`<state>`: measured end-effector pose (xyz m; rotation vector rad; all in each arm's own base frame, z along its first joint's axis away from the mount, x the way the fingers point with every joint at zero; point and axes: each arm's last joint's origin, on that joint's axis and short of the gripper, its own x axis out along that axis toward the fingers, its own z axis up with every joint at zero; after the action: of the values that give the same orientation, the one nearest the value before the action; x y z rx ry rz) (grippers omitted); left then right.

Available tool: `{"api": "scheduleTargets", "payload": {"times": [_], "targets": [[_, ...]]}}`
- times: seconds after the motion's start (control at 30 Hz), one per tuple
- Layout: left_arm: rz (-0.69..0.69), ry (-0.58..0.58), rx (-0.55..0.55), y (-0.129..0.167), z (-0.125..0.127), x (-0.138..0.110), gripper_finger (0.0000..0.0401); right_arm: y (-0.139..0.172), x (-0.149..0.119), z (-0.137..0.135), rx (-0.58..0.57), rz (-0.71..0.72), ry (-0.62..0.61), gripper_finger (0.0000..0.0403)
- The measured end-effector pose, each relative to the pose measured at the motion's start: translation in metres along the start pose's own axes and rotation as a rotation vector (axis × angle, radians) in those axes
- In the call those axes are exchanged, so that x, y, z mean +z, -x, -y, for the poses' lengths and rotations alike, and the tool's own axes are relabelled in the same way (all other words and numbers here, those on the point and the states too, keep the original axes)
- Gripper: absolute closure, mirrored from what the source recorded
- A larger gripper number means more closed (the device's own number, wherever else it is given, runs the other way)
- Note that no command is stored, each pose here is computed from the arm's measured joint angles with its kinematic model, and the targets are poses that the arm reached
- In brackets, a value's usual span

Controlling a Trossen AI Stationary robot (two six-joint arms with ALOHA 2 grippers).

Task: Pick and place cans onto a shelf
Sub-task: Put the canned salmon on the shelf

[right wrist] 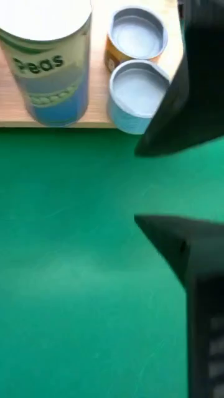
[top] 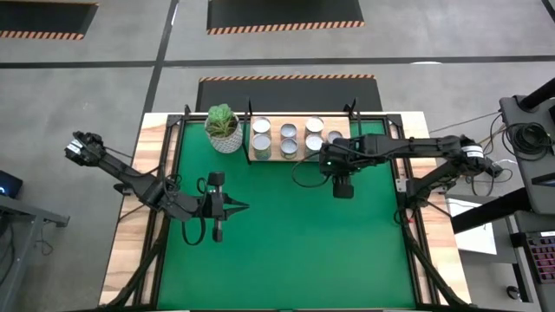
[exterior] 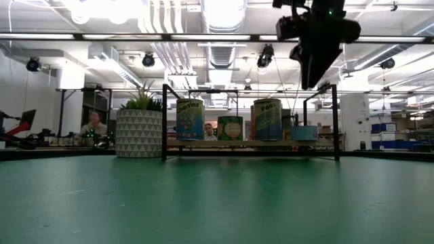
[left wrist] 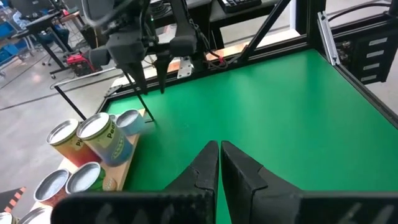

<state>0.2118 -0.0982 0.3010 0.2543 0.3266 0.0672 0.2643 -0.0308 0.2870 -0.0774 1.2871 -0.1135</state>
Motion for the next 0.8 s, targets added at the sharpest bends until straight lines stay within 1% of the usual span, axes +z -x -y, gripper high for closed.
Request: {"api": "scheduleTargets", "payload": {"times": [0.17, 0.2, 0.23, 0.33, 0.47, 0.57, 0.67, 0.8], "targets": [[-0.001, -0.013, 0.002, 0.0, 0.0, 0.0, 0.0401, -0.013, -0.005, 0.008, -0.013, -0.034, 0.031, 0.036], [-0.001, -0.019, 0.003, 0.0, 0.0, 0.0, 0.0401, -0.017, -0.005, 0.01, -0.013, -0.043, 0.041, 0.0378], [-0.001, -0.027, 0.004, 0.0, 0.0, 0.0, 0.0401, -0.02, -0.005, 0.013, -0.014, -0.055, 0.045, 0.0385], [-0.002, -0.043, 0.004, 0.0, 0.0, 0.0, 0.0401, -0.032, -0.006, 0.022, -0.014, -0.098, 0.052, 0.0389], [-0.003, -0.074, 0.005, 0.0, 0.0, 0.0, 0.0401, -0.052, -0.015, 0.034, -0.002, -0.169, 0.047, 0.039], [-0.003, -0.09, 0.005, 0.0, 0.0, 0.0, 0.0401, -0.067, -0.023, 0.039, 0.01, -0.22, 0.04, 0.039], [-0.003, -0.105, 0.005, 0.0, 0.0, 0.0, 0.0401, -0.077, -0.025, 0.043, 0.003, -0.212, 0.024, 0.039], [0.002, -0.11, 0.006, 0.0, 0.0, 0.0, 0.0401, -0.082, -0.026, 0.05, -0.014, -0.199, -0.001, 0.039]]}}
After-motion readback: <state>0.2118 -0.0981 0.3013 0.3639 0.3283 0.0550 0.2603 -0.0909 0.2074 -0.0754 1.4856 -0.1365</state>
